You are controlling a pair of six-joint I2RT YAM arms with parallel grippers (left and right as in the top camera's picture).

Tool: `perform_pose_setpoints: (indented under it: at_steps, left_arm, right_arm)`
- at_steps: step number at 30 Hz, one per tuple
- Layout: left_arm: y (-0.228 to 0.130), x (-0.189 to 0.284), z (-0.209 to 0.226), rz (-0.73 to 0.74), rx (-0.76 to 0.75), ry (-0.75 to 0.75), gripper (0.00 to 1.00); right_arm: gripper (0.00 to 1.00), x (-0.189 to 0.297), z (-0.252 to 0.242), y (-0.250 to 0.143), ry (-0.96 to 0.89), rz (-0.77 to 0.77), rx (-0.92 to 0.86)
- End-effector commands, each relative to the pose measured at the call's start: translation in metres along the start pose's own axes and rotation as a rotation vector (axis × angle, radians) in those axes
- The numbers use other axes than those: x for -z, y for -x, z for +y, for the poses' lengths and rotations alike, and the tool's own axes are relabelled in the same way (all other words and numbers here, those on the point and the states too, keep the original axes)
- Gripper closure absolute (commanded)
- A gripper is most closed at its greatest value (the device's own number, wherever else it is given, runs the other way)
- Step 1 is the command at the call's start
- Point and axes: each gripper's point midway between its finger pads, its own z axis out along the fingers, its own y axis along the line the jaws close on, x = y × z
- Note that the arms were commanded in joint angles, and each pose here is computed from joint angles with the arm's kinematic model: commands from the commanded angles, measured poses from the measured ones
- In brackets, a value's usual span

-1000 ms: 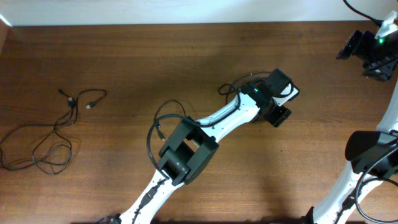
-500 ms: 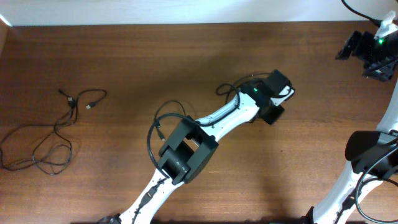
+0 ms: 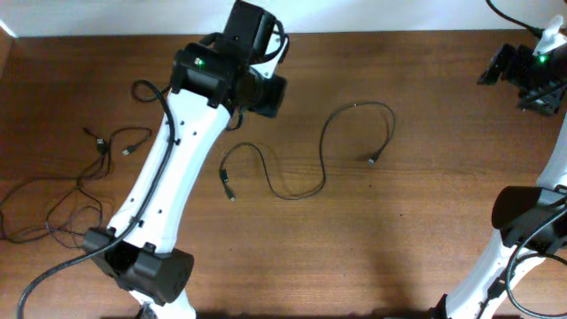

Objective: Untangle cables

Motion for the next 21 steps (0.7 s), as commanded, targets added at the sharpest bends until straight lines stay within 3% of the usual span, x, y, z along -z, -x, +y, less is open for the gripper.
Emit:
perform_pose_setpoints:
  at_steps: [1, 5, 10, 13, 15, 21]
  left_arm:
    - [-0.015, -0.026, -0.014, 0.08, -0.013, -0.042, 0.57]
    - [-0.016, -0.066, -0.042, 0.106, -0.062, -0.075, 0.51]
    - [-0.033, -0.115, -0.085, 0.191, -0.142, -0.104, 0.52]
    - [-0.034, -0.146, -0.122, 0.174, -0.204, -0.135, 0.31]
    - [-0.029, -0.161, -0.149, 0.135, -0.232, -0.187, 0.25]
    - [-0.023, -0.194, -0.207, 0.051, -0.28, -0.3, 0.27]
  right_arm:
    - [0.09, 0.01, 0.004, -0.002, 0.007, -0.02, 0.02]
    - [0.09, 0.01, 0.004, -0.002, 0.007, -0.02, 0.02]
    - [0.09, 0.01, 0.004, -0.002, 0.007, -0.02, 0.02]
    - [0.09, 0.01, 0.004, -0.002, 0.007, -0.02, 0.019]
    - [0.09, 0.01, 0.004, -0.002, 0.007, -0.02, 0.019]
    - [0.09, 0.01, 0.004, -0.002, 0.007, -0.019, 0.02]
